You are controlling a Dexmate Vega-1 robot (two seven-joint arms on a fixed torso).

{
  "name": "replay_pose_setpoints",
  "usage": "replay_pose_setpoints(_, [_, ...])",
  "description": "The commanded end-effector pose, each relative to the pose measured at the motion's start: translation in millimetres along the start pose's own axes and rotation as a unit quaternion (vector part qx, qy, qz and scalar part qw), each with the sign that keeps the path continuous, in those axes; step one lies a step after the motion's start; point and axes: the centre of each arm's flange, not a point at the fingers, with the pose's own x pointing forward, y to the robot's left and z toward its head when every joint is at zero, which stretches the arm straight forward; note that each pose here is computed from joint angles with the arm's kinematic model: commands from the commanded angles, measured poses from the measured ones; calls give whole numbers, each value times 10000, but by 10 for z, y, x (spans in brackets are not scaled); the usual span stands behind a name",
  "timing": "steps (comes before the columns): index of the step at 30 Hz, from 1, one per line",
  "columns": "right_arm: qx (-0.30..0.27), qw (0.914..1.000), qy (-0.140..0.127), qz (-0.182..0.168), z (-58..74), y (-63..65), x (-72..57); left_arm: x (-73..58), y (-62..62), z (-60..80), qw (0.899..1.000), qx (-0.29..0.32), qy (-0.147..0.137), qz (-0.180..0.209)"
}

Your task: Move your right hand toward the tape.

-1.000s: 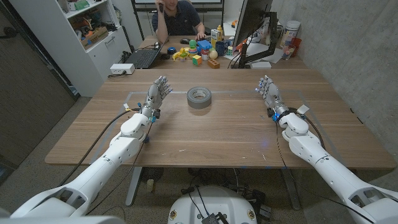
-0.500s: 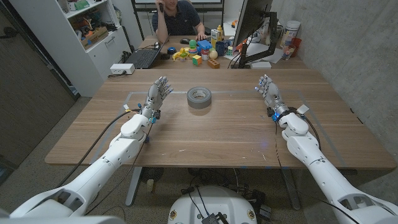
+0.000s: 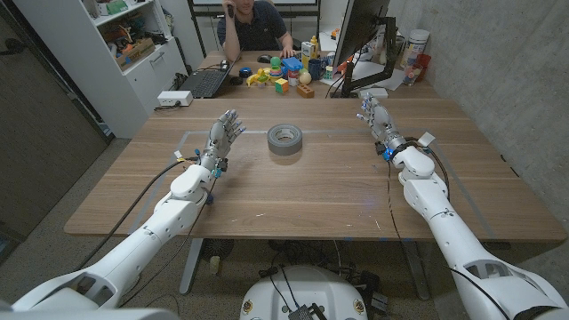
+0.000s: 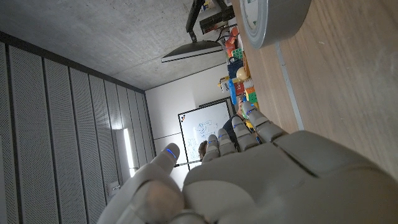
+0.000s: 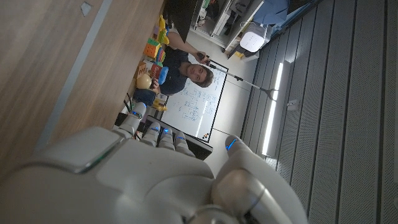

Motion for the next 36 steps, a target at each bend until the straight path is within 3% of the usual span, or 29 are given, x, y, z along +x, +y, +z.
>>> replay_pose_setpoints(1, [-367, 9991, -85, 214, 156, 175, 289, -57, 45, 9, 10000, -7, -9, 62])
replay_pose_setpoints(10, [-1047, 9932, -267, 429, 391, 380, 425, -42, 47, -16, 10000, -29, 1, 29])
replay_pose_setpoints(17, [-1674, 9823, -501, 678, 650, 588, 562, -37, 50, -32, 10000, -44, 2, 13])
replay_pose_setpoints(24, [-2435, 9635, -630, 910, 845, 807, 697, -57, 51, -50, 10000, -64, 0, 25])
replay_pose_setpoints(36, [-3509, 9250, -719, 1265, 1028, 1131, 864, -119, 65, -60, 9999, -83, -11, 74])
